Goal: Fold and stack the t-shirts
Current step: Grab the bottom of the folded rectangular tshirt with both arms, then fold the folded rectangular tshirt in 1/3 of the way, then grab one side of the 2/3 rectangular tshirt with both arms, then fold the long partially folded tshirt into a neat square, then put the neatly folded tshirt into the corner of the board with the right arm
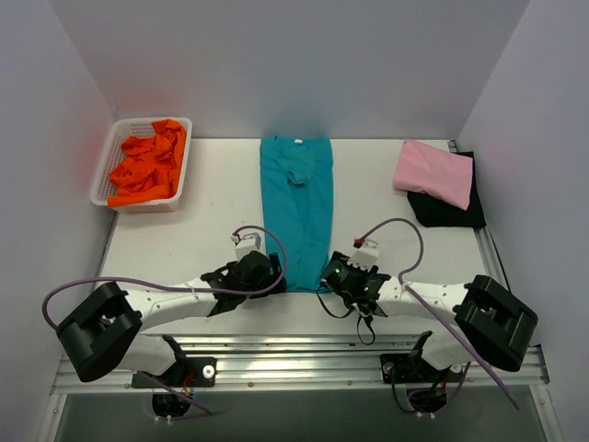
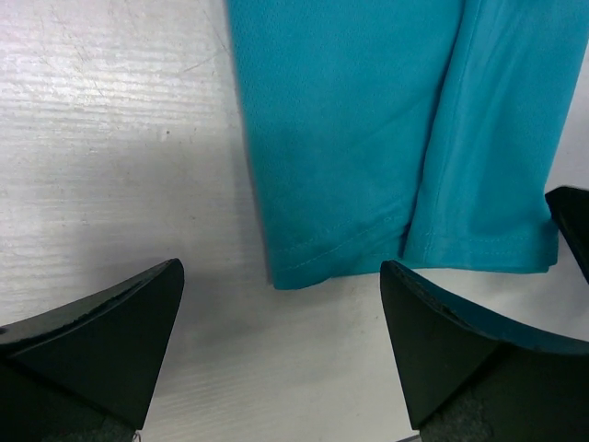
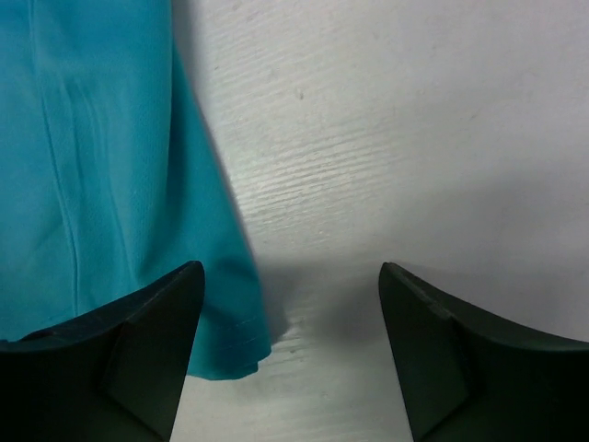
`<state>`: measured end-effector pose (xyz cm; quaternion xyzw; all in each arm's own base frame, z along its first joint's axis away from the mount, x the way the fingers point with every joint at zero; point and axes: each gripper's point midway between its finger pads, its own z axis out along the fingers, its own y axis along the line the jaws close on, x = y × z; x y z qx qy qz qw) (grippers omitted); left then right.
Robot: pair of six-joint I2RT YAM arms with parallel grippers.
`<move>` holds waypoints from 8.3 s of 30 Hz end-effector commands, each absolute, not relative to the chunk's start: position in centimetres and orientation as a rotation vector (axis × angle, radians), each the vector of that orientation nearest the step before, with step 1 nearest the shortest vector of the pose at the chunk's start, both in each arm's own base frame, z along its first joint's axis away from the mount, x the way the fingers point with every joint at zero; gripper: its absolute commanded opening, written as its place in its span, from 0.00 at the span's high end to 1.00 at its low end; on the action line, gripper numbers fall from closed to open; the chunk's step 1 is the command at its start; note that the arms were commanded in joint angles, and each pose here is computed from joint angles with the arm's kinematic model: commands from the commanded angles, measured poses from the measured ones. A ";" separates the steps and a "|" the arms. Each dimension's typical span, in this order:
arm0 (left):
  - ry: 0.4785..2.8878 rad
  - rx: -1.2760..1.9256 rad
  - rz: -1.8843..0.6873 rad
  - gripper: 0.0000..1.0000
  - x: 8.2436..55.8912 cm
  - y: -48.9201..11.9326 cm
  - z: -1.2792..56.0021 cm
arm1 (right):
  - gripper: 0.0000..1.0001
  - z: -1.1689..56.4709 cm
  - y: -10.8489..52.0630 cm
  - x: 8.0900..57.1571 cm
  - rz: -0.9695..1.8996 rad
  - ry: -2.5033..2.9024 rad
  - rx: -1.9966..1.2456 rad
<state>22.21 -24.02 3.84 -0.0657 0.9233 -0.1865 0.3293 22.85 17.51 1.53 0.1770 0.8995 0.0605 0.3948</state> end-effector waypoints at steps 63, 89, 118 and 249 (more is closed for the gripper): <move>2.044 -0.266 -0.574 0.98 34.6 -24.0 20.7 | 1.00 16.6 20.1 35.5 -0.074 1.973 0.483; 2.111 -0.378 -0.653 0.06 55.4 -19.8 16.6 | 0.00 15.3 18.5 53.8 -0.073 2.018 0.489; 2.248 -0.450 -0.615 0.06 37.8 -24.6 5.8 | 0.16 1.4 20.7 38.7 0.016 2.234 0.363; 2.062 -0.512 -0.502 0.05 47.2 -10.5 18.4 | 0.00 0.4 29.0 43.6 0.637 2.321 0.175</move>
